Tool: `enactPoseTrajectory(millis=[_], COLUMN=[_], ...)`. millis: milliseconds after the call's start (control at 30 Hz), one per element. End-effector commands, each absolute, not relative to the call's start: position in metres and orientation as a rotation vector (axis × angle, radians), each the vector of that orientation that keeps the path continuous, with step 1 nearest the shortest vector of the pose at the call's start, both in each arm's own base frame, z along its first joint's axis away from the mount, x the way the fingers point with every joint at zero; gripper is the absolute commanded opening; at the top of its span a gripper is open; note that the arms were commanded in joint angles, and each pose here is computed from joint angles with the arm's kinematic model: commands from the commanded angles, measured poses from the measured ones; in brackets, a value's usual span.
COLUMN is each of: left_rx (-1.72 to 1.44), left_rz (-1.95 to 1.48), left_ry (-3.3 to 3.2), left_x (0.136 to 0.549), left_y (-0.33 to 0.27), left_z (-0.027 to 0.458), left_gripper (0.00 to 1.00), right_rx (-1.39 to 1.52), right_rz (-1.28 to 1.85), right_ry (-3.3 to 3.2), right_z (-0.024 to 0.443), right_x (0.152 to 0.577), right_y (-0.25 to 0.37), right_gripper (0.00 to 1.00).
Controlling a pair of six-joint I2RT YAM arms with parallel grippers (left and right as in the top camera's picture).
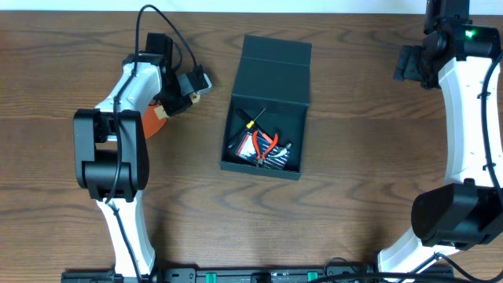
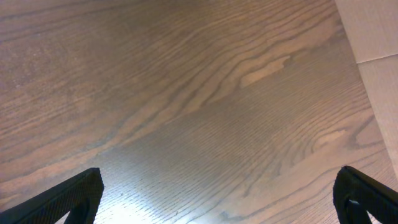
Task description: Pack container
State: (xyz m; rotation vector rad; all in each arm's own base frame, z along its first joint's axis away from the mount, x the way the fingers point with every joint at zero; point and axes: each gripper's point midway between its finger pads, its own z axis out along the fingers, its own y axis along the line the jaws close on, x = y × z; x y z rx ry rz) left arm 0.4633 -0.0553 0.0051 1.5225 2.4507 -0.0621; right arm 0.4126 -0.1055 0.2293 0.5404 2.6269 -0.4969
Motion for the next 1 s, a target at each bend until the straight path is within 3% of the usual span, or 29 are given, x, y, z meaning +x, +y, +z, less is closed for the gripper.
enactPoseTrajectory(millis=[0, 500, 967], left_rx=[1.437, 1.245, 1.242], left_rz=[-0.005, 0.09, -0.035], left_ry=[2.443, 2.34, 2.142], left_x=[0.482, 0.499, 0.466], left_y=[-0.05, -0.048, -0.081], left_z=[0.027, 0.119, 0.212], left_gripper=[0.06, 0.06, 0.06], right_rx=[0.557, 0.557, 0.557], right_rz=[-0.507, -0.507, -0.507], right_ry=[2.602, 2.602, 2.602], right_z=[0.237, 0.237, 0.237], right_x=[0.413, 0.413, 0.413], right_y=[-0.108, -0.108, -0.108], right_gripper=[0.99, 0.99, 0.99])
